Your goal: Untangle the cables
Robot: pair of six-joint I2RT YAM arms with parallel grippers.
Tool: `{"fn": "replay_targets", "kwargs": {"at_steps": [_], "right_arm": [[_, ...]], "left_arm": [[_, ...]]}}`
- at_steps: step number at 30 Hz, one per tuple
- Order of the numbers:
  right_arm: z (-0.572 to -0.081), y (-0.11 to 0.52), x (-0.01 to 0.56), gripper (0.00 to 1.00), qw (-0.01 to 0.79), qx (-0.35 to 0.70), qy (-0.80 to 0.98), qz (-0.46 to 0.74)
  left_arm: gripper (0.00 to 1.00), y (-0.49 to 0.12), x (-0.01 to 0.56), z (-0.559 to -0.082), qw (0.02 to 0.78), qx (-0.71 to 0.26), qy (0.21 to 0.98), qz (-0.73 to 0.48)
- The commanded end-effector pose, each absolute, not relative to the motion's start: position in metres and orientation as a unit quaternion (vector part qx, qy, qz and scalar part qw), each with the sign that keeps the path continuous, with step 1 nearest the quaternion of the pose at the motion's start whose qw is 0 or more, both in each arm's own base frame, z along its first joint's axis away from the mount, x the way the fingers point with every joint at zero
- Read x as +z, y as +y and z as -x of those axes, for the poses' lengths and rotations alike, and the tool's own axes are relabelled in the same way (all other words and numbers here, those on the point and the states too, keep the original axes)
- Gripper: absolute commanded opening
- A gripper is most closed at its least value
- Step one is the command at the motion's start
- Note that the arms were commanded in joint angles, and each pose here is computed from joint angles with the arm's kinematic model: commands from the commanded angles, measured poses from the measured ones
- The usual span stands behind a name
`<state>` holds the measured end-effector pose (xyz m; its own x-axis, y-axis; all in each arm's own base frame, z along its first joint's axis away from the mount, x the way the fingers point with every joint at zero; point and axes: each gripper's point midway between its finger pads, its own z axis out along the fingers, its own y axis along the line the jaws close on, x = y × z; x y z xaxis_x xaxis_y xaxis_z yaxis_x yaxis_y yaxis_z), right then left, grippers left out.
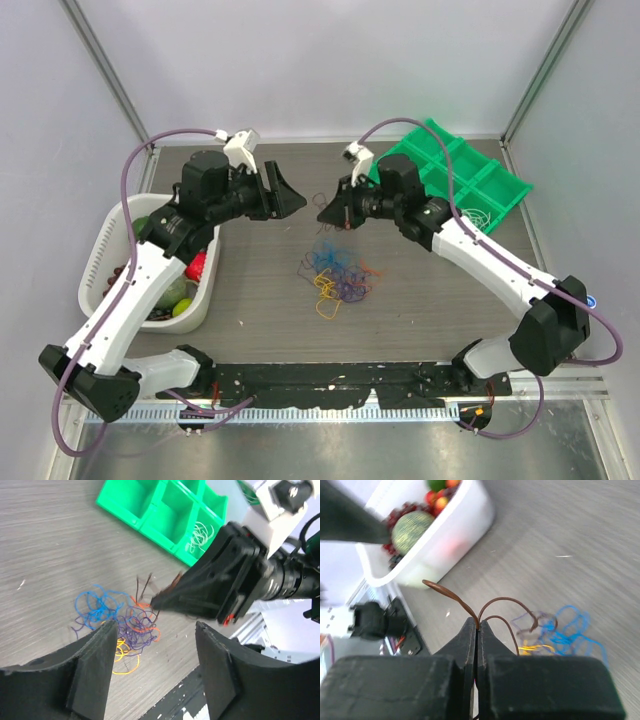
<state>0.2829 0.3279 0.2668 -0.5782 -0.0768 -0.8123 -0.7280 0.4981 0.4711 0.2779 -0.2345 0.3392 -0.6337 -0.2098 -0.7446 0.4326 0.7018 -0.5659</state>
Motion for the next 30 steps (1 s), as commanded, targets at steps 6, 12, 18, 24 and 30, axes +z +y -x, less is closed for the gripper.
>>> {"fn": "replay_targets", "kwargs": {"at_steps": [6,12,18,24,30], "right_arm": [[-0.406,0.184,0.252,0.01,0.413,0.355,0.836,-0.066],[-0.459,0.11,0.203,0.01,0.382,0.293,0.862,-0.16],[-0.476,0.057,0.143,0.02,0.354,0.173,0.901,-0.182],[-0.48,0.025,0.114,0.34,0.33,0.068,0.927,-0.164],[-0.482,0.018,0.135,0.52,0.34,0.05,0.924,-0.169]], "left_arm": [[0.75,-0.199,0.341,-0.281,0.467,-0.311,0.827,-0.033],[0.75,-0.206,0.335,-0.276,0.453,-0.327,0.828,-0.042],[0.75,-0.206,0.321,-0.275,0.43,-0.315,0.845,-0.048],[0.75,-0.208,0.296,-0.276,0.386,-0.296,0.872,-0.052],[0.75,-0.212,0.271,-0.283,0.347,-0.278,0.894,-0.054]]}}
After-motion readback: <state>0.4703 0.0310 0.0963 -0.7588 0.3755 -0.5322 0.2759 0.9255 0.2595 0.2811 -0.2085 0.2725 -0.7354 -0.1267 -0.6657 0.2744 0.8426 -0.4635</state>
